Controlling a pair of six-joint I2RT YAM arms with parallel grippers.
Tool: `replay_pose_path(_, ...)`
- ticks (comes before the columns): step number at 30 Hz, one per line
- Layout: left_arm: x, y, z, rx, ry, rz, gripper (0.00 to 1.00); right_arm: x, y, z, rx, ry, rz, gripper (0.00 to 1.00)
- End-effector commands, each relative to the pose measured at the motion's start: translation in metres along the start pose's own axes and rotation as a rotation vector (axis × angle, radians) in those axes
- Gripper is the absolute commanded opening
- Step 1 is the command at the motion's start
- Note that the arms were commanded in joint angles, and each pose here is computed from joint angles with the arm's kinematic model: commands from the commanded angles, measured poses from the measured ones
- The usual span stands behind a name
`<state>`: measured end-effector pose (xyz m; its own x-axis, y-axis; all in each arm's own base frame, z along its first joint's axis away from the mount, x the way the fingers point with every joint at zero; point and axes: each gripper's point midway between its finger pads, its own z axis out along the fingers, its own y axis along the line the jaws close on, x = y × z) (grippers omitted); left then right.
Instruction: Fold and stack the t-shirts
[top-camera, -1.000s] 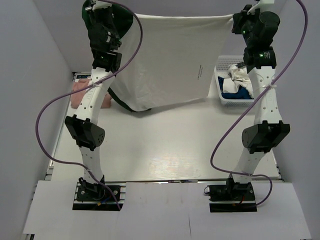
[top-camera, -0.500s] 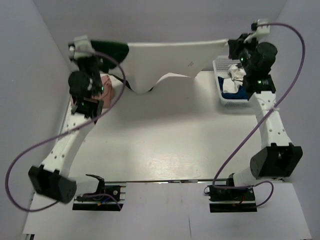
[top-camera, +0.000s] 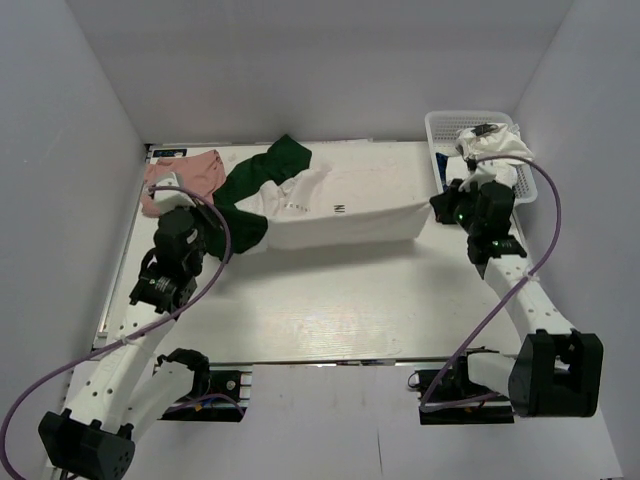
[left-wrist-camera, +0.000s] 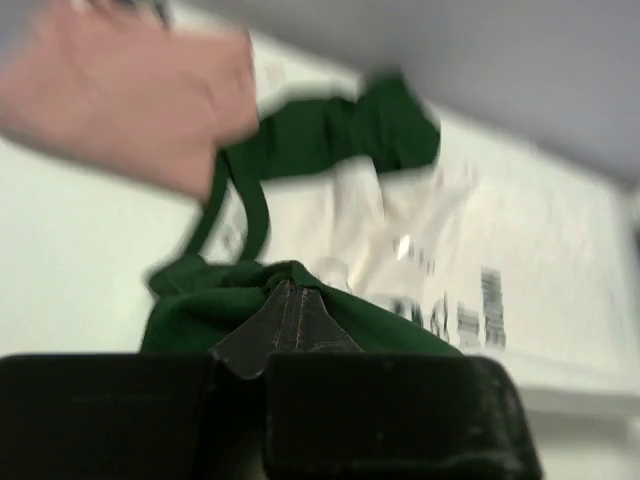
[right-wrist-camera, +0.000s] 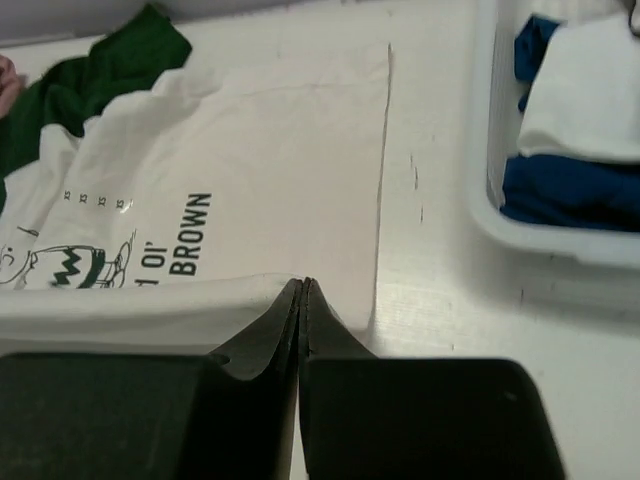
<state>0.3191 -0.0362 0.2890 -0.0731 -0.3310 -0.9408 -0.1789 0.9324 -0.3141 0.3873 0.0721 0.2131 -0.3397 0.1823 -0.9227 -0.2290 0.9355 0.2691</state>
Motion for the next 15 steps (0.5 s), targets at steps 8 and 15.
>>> replay_pose_path(8,0.185,-0.003,-0.094,0.13,0.815,-0.184,0.0,0.082,-0.018,-0.048,0.146,0.127,0.186,0.0)
replay_pose_path(15,0.213,-0.004,-0.154,0.133,1.103,-0.291,0.0,0.155,-0.031,-0.08,0.284,0.34,0.324,0.0)
